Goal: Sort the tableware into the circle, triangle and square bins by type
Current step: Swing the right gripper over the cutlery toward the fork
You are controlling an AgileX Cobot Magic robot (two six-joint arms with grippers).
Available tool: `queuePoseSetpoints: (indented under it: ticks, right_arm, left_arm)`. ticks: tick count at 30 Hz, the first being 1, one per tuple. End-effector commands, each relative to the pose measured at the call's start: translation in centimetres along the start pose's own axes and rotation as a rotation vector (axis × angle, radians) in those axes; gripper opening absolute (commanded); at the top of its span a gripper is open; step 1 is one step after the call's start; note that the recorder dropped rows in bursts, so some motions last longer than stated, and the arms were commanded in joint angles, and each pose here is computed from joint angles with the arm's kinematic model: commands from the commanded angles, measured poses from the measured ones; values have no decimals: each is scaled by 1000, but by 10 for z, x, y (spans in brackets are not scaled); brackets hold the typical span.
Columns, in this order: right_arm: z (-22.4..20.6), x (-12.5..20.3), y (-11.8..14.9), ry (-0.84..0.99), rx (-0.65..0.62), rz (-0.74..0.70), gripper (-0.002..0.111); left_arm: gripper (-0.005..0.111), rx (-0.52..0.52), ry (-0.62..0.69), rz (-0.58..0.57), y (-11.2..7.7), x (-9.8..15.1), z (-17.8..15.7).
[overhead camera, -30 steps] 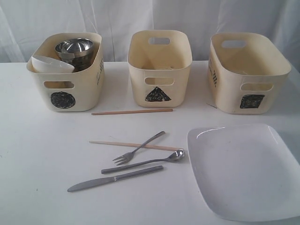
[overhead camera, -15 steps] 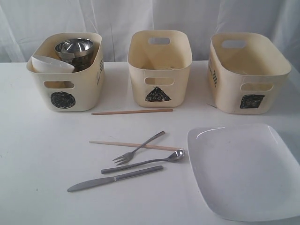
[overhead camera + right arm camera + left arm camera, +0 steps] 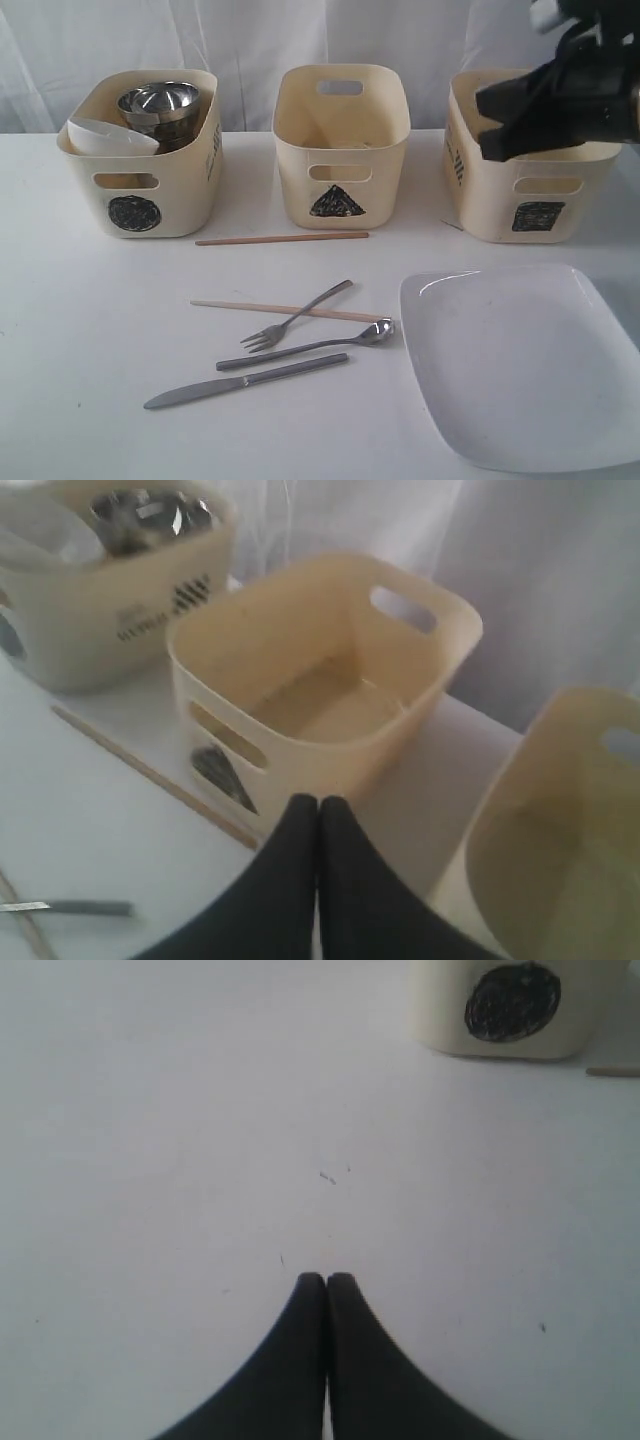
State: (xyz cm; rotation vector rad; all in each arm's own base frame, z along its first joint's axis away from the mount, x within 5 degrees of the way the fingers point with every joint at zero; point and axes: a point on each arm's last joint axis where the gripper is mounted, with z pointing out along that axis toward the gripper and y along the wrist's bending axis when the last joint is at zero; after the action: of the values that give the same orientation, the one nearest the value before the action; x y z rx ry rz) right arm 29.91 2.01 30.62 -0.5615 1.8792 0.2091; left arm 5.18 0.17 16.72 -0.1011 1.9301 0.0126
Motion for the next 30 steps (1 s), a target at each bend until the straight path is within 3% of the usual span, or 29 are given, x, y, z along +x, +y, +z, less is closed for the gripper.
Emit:
queuePoseSetpoints:
  ticks: [1,4,5,6,8,9,10,11,13,16,18,20,30]
  right_arm:
    - [17,17,-31,141,313,-135,0]
    - [-4,23,-65,277,858,-162,0]
    - [-25,26,-78,389,1115,-131,0]
    - [-30,30,-79,476,1125,-95,0]
    - [-17,41,-62,645,765,1,0]
    - [3,42,-36,663,396,31,0]
    - [12,38,-21,640,212,24,0]
    - [29,29,11,596,-136,-27,0]
    - [52,21,46,625,-440,-92,0]
    - [105,22,82,724,-577,-304,0]
    - [133,32,99,738,-632,-532,0]
    - [151,42,109,745,-638,-639,1]
    - [175,56,142,679,-670,-730,48]
  left_arm:
    - [0,6,-25,-7,0,-1,0]
    - [0,6,-23,-7,0,-1,0]
    - [0,6,-23,-7,0,-1,0]
    - [0,6,-23,-7,0,-1,0]
    - [0,6,-18,-7,0,-1,0]
    - [0,6,-18,-7,0,-1,0]
    - [0,6,-18,-7,0,-1,0]
    - [0,7,-16,-7,0,-1,0]
    - [0,7,-16,-7,0,-1,0]
    - [0,7,-16,-7,0,-1,0]
    - [0,7,-16,-7,0,-1,0]
    - [0,7,-16,-7,0,-1,0]
    - [0,6,-18,-7,0,-1,0]
